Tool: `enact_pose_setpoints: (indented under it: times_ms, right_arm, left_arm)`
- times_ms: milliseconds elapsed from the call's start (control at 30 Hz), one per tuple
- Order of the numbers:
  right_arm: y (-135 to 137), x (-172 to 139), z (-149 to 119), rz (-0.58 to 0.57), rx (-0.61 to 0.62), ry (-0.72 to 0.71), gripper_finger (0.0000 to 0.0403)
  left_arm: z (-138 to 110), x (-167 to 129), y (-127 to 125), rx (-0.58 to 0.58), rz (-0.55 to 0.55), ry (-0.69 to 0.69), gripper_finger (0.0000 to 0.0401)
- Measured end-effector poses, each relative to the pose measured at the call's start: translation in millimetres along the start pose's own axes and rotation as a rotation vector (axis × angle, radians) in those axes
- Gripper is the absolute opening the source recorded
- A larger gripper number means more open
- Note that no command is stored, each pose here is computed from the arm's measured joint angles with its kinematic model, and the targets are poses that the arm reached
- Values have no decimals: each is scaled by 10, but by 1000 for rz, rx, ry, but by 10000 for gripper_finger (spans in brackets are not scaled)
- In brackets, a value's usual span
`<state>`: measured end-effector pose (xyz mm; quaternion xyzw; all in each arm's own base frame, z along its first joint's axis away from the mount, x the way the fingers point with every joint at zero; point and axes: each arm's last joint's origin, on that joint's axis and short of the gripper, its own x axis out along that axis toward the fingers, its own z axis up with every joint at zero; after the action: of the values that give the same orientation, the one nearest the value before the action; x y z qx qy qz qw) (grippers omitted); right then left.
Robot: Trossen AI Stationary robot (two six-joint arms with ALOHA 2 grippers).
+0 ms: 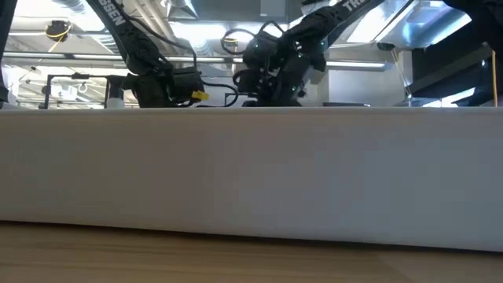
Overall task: Sort silverware
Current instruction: Put the purple knife into the white silverware tray
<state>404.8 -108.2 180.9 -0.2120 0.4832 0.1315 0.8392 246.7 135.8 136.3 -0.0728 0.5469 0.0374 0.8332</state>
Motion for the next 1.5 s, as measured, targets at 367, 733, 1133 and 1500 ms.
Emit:
enact_pose_setpoints:
  times_ms: [367,733,1133,1500]
  right_arm:
    - [89,174,-80,-125,-13,7,308]
    - [197,313,-154,-180,-3,-36,308]
    - [210,431,-219,-190,30,12,307]
    - [216,504,-247,-191,29,35,247]
  left_arm:
    - [1,0,-5,-11,-16,-5,75]
    - [1,-1,-11,-35,-42,-10,75]
    - [-4,-2,-15,-36,-52,-6,75]
    - [-5,-2,-22,-37,-74,-9,76]
